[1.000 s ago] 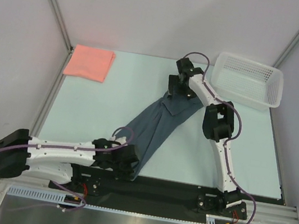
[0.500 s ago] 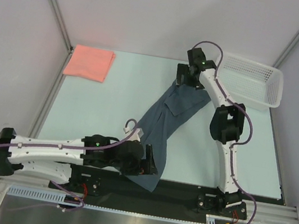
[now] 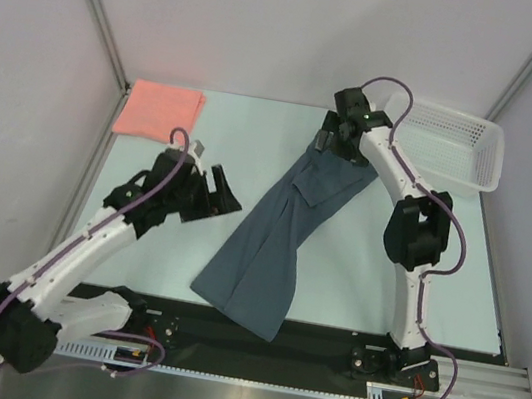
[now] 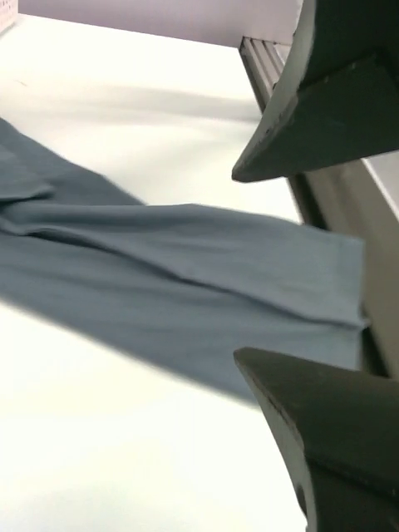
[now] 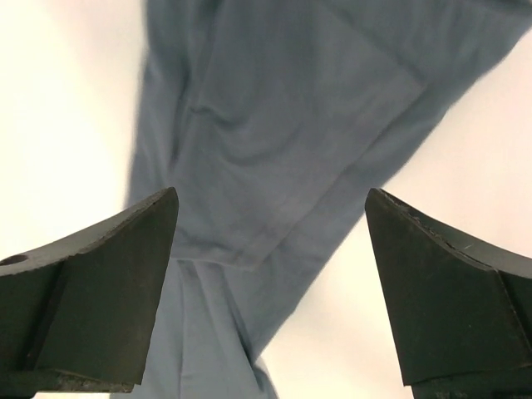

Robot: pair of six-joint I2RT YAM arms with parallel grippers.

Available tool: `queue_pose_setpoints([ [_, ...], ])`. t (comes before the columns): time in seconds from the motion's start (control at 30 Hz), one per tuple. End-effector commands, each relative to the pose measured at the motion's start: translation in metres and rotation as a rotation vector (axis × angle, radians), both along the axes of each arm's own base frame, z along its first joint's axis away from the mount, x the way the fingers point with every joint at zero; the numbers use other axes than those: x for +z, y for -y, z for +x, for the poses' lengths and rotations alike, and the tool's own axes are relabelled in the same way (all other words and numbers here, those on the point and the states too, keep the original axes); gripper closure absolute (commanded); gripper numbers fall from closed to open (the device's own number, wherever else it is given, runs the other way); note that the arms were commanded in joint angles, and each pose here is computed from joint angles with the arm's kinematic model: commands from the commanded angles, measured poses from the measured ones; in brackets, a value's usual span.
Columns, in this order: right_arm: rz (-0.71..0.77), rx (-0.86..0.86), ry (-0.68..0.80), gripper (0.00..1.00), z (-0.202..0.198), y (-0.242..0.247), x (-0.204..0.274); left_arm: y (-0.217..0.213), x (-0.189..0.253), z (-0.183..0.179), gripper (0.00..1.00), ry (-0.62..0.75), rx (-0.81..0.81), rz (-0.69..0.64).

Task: Fold and stack the t-shirts
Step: Fold the tshirt

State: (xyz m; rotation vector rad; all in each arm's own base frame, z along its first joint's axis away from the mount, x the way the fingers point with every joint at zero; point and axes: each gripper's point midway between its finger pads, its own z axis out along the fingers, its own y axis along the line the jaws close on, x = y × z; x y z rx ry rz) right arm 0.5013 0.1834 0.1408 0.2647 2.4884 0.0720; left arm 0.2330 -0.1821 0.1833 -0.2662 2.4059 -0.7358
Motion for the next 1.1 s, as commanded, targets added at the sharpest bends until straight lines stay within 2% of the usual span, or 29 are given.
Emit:
queue_pose_setpoints([
  [0.0,0.046,-0.060,0.062,0.00,-0.009,0.012,0.031,0.019,0.005,0.048,0.16,0.137,-0.281,-0.036],
  [0.03,0.043,-0.062,0.066,0.00,-0.012,0.017,0.032,0.017,0.000,0.059,0.17,0.122,-0.295,-0.035],
  [0.07,0.029,-0.073,0.020,0.01,-0.023,0.026,0.013,0.016,-0.014,0.063,0.22,0.096,-0.311,-0.006],
  [0.1,0.064,-0.091,0.062,0.04,-0.023,0.033,0.027,0.017,-0.037,0.067,0.24,0.029,-0.324,0.011],
  [0.2,0.087,-0.116,0.053,0.15,-0.038,0.050,0.003,0.019,-0.060,0.069,0.34,-0.011,-0.344,0.021],
  [0.27,0.117,-0.145,0.105,0.22,-0.041,0.060,0.011,0.015,-0.077,0.069,0.31,-0.056,-0.336,0.054],
  [0.3,0.126,-0.152,0.101,0.28,-0.046,0.062,-0.004,0.013,-0.081,0.071,0.29,-0.062,-0.335,0.066],
  [0.37,0.160,-0.191,0.123,0.30,-0.045,0.068,-0.009,0.007,-0.097,0.074,0.22,-0.102,-0.326,0.121],
  [0.47,0.161,-0.216,0.087,0.37,-0.053,0.075,-0.033,0.007,-0.110,0.081,0.22,-0.134,-0.357,0.150],
  [0.63,0.185,-0.249,0.091,0.40,-0.052,0.088,-0.051,0.013,-0.125,0.089,0.29,-0.163,-0.403,0.153],
  [0.7,0.199,-0.247,0.085,0.43,-0.051,0.091,-0.052,0.017,-0.133,0.087,0.36,-0.186,-0.420,0.134],
  [0.93,0.191,-0.215,0.075,0.46,-0.051,0.096,-0.048,0.034,-0.154,0.084,0.37,-0.253,-0.454,0.027],
  [1.0,0.201,-0.218,0.067,0.46,-0.054,0.097,-0.050,0.034,-0.161,0.084,0.45,-0.273,-0.446,0.029],
  [1.03,0.209,-0.222,0.068,0.47,-0.054,0.099,-0.050,0.034,-0.166,0.083,0.55,-0.290,-0.440,0.030],
  [1.07,0.215,-0.220,0.073,0.47,-0.054,0.098,-0.048,0.033,-0.168,0.083,0.61,-0.298,-0.438,0.031],
])
